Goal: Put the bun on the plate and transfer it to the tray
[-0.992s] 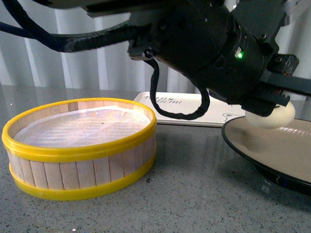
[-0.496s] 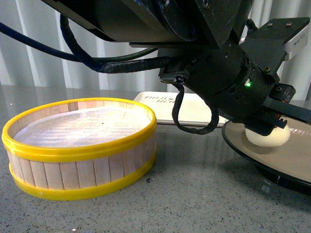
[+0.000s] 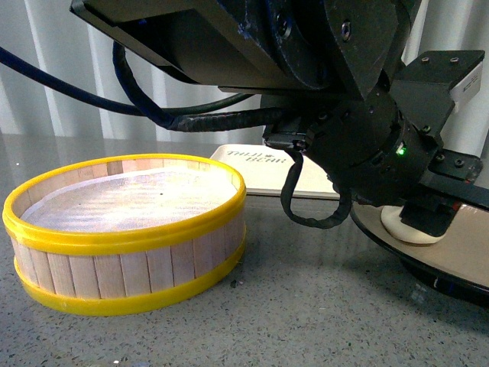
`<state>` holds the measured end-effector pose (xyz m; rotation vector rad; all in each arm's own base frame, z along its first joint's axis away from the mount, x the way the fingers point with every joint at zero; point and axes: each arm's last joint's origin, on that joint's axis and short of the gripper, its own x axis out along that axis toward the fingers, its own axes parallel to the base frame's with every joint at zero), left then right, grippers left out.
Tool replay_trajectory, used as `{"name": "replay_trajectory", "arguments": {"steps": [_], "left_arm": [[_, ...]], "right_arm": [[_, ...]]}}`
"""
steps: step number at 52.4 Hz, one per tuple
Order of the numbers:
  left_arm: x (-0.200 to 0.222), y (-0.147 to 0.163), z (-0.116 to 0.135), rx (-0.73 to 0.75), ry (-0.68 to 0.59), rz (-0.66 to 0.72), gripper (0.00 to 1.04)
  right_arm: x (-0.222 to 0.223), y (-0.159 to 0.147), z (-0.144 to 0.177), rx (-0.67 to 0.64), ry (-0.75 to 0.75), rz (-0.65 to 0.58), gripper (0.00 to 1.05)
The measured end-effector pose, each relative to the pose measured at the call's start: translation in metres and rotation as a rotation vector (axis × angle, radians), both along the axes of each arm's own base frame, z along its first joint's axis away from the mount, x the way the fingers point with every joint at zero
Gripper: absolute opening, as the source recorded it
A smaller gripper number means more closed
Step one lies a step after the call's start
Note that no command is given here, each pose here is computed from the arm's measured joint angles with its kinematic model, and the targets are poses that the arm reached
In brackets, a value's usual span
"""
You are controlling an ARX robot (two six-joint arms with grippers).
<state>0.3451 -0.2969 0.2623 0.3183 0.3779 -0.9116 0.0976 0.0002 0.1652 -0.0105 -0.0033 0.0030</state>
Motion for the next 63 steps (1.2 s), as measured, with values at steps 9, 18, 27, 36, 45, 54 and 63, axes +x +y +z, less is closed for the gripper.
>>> {"name": "replay_trajectory", "arguments": {"steps": [9, 18, 27, 36, 45, 54, 63], "left_arm": [[-0.002, 0.000, 0.005, -0.029, 0.019, 0.017, 0.63], [-0.004, 0.009, 0.022, -0.073, 0.026, 0.043, 0.93], [-0.007, 0.017, 0.035, -0.102, 0.044, 0.054, 0.98], [-0.005, 0.028, 0.047, -0.119, 0.021, 0.093, 0.98], [0.014, 0.056, 0.054, -0.130, -0.025, 0.241, 0.98], [0.047, 0.113, 0.061, -0.146, -0.057, 0.521, 0.98], [0.070, 0.173, 0.063, -0.141, -0.084, 0.720, 0.98]], "right_arm": [[0.000, 0.000, 0.000, 0.000, 0.000, 0.000, 0.96], [0.000, 0.000, 0.000, 0.000, 0.000, 0.000, 0.96], [0.000, 0.000, 0.000, 0.000, 0.000, 0.000, 0.96], [0.000, 0.000, 0.000, 0.000, 0.000, 0.000, 0.96], [0.000, 0.000, 0.000, 0.000, 0.000, 0.000, 0.96], [0.000, 0.000, 0.000, 0.000, 0.000, 0.000, 0.96], [0.000, 0.000, 0.000, 0.000, 0.000, 0.000, 0.96]]}}
